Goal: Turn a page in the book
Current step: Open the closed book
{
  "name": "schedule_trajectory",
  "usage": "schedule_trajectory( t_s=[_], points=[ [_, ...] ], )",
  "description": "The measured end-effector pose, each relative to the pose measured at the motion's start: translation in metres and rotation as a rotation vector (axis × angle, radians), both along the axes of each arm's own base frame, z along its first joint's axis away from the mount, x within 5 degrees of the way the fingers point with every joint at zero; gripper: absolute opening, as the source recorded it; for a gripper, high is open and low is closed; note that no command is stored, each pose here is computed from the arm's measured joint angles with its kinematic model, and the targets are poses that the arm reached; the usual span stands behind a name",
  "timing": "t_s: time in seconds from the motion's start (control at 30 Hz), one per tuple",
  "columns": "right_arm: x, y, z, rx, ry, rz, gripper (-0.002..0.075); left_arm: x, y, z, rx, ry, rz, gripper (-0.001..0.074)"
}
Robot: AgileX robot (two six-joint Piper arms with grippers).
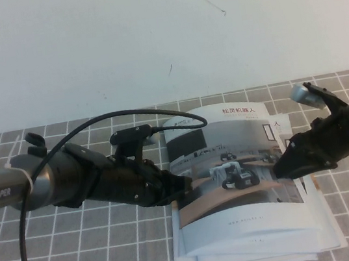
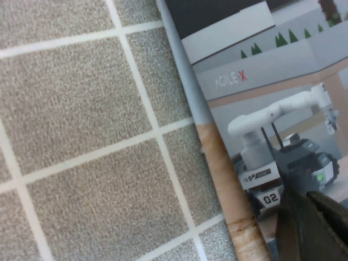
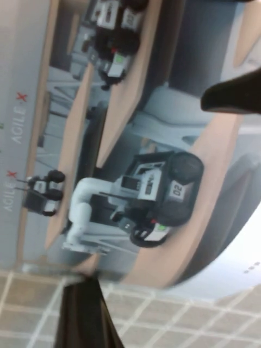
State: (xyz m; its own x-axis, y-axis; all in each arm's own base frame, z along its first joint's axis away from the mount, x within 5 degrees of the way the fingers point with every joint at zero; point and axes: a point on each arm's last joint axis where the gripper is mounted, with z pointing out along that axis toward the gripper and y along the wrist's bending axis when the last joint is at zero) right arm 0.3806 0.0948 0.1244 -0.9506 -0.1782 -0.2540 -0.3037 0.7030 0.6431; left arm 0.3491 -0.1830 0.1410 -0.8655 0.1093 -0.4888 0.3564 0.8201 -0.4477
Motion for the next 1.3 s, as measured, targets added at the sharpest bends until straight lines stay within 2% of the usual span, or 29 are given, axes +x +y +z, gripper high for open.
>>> schedule_trajectory(
  t_s=[0.3, 0.47, 0.67, 0.83, 1.0, 1.3],
  points=[
    [-0.003, 0.021, 0.016, 0.238, -0.048, 0.072, 0.0356, 0.0, 0.0, 0.0, 0.0, 0.0, -0.003, -0.0004],
    [-0.001, 0.021, 0.018, 0.262, -0.059, 0.061, 0.0356, 0.0, 0.0, 0.0, -0.001, 0.001, -0.004, -0.0004],
    [0.002, -0.004, 0.013, 0.199, -0.035, 0.025, 0.0356, 0.0, 0.0, 0.0, -0.004, 0.004, -0.003, -0.0004],
    [0.0, -0.02, 0.003, 0.072, 0.004, 0.014, 0.0356, 0.0, 0.0, 0.0, -0.006, 0.005, -0.003, -0.0004],
    [-0.003, -0.017, -0.004, -0.048, 0.026, 0.044, 0.0356, 0.0, 0.0, 0.0, -0.006, 0.006, -0.005, -0.0004],
    [-0.002, -0.01, -0.004, -0.059, 0.013, 0.039, 0.0355, 0.0, 0.0, 0.0, -0.007, 0.007, -0.004, -0.0004]
  ],
)
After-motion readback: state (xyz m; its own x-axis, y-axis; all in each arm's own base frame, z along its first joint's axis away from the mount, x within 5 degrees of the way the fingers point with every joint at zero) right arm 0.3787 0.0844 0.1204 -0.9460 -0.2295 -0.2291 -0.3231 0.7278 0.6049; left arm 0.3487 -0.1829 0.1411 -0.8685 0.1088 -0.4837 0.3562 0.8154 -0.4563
